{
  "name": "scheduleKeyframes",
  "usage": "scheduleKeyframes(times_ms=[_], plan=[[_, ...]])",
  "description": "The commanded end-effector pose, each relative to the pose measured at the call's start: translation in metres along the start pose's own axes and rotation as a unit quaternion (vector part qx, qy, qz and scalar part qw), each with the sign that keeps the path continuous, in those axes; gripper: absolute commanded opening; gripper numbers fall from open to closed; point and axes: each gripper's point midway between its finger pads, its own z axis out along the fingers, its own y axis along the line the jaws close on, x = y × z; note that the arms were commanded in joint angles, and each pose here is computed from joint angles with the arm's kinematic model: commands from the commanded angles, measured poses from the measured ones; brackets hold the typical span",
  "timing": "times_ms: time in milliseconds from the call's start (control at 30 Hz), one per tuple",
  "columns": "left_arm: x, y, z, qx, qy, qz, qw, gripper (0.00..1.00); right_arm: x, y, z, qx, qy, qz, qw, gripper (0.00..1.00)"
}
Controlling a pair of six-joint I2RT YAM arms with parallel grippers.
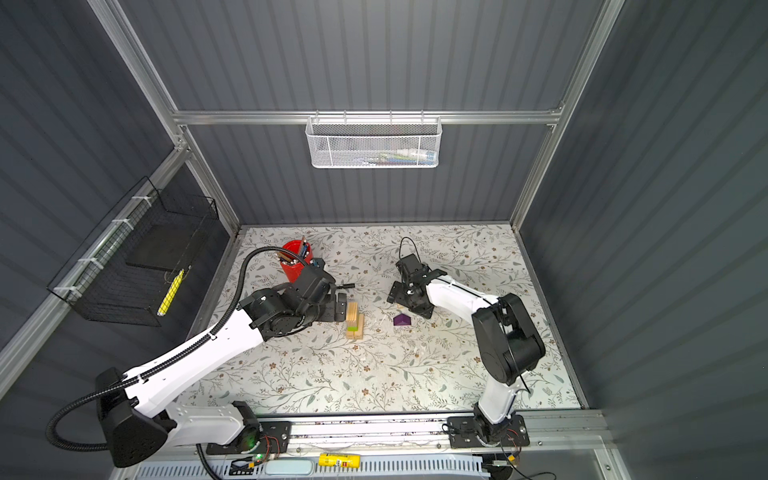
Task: Build the wood block tower
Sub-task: 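Hold the block on the stack with left gripper while right gripper grasps another wooden block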
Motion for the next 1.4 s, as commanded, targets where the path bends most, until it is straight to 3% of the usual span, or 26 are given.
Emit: scheduleKeyframes(times_ms=[0,367,733,1067,1367], plan=[[-0.003,0.005,-0.008,0.007,-0.02,-0.002,1.0,1.0,-0.012,0.004,0.004,0.006,-0.015,0.008,1.0,0.97],[0.008,0.024,-0.019,-0.01,-0.025,-0.017,1.0,1.0,-0.019,0.012,0.029,0.014,-0.008,-0.004,1.0,0.83],[0.012,0.026,-0.013,-0.024,-0.014,-0.018,0.999,1.0,-0.021,0.029,0.049,0.02,0.019,-0.062,0.998,0.67],[0.012,0.023,-0.006,-0.031,-0.006,-0.023,0.999,1.0,-0.011,0.0,0.044,0.102,0.047,-0.109,0.988,0.56],[0.012,0.021,-0.002,-0.032,0.0,-0.025,0.999,1.0,-0.007,0.001,0.056,0.124,0.065,-0.131,0.981,0.49]])
